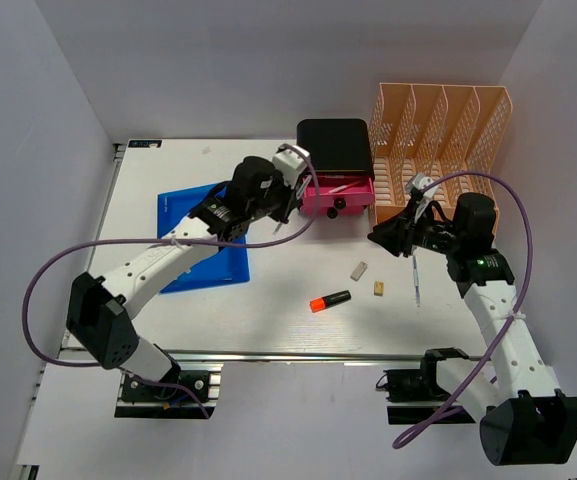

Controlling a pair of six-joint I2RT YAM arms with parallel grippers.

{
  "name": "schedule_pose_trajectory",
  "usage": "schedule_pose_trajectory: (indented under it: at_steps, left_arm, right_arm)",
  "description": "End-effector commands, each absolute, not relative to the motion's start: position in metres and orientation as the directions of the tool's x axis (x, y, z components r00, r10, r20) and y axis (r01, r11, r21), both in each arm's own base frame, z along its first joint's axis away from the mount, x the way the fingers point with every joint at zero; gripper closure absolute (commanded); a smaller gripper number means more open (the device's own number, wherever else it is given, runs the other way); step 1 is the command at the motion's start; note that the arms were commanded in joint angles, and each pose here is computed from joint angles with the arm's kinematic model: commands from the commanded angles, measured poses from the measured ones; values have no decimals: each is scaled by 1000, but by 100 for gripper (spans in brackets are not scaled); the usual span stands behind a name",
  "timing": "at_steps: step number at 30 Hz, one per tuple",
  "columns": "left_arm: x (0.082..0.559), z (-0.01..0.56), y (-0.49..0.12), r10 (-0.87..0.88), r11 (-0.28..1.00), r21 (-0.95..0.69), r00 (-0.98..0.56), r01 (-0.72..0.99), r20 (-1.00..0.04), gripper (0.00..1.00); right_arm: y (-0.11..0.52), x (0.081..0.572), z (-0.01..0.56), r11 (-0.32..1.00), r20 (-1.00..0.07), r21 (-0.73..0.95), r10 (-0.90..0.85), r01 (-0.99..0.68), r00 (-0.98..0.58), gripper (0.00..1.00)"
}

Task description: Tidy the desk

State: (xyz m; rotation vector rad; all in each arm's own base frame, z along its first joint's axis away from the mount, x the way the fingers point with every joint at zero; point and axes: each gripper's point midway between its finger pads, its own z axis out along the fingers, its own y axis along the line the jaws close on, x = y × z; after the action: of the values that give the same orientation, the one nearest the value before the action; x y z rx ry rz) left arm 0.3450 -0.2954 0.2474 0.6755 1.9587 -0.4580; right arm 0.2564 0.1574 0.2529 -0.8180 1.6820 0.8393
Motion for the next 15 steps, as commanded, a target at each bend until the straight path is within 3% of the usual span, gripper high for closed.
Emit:
schedule_pose_trajectory:
  at_steps: [1, 9, 15]
  left_arm:
    - [369, 286, -337, 315, 646, 136, -99, 751, -944, 100]
    - [417, 312, -380, 356, 595, 295, 84, 748, -931, 100]
    - [444, 305, -394, 388, 595, 363, 139, 717, -911, 100]
  right_arm:
    - [153, 259, 264, 536, -980, 88, -102, -839, -169, 64]
    - [145, 260, 269, 559, -984, 75, -91, -826, -150, 64]
    - [142, 259, 272, 565, -987, 61, -91, -823, -135, 64]
